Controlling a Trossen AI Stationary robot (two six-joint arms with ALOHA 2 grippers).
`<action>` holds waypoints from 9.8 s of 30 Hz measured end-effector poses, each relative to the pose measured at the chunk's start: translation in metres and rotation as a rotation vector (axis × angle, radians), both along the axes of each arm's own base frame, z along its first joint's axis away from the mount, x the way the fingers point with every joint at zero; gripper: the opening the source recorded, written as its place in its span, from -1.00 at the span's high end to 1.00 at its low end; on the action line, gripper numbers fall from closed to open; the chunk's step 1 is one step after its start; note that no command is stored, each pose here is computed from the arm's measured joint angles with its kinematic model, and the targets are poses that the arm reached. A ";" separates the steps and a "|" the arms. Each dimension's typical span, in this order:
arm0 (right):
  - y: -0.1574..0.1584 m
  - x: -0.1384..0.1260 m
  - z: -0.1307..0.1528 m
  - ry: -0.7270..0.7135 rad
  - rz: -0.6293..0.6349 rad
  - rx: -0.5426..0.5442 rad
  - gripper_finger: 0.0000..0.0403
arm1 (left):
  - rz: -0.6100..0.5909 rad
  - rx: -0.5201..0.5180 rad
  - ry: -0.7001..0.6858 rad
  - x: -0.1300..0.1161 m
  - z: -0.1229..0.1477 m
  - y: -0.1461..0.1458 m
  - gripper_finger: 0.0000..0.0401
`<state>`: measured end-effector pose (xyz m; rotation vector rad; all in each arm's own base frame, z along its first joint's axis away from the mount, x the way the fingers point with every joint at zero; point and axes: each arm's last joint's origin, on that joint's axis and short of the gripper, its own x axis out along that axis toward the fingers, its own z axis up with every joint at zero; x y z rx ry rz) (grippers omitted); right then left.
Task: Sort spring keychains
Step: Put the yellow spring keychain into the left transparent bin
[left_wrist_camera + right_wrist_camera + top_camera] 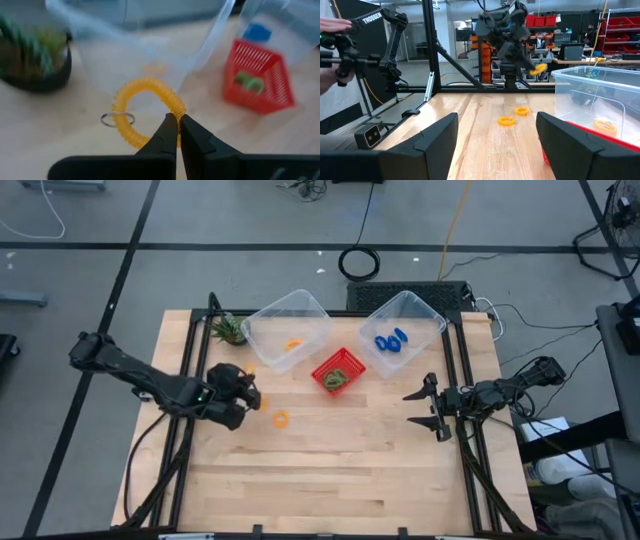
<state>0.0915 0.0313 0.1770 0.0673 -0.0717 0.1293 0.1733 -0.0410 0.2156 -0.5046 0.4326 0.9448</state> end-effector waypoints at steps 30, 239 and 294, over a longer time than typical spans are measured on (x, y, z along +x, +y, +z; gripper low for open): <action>0.000 0.000 0.000 0.000 0.000 0.000 -0.27 | -0.116 0.052 0.484 0.069 0.139 0.071 0.98; 0.000 0.000 0.000 0.002 0.000 -0.001 -0.27 | -1.085 -0.341 0.796 0.053 -0.067 0.024 0.95; 0.000 0.000 0.000 0.001 0.000 -0.001 -0.27 | -0.641 -0.387 0.721 0.157 0.051 0.182 0.97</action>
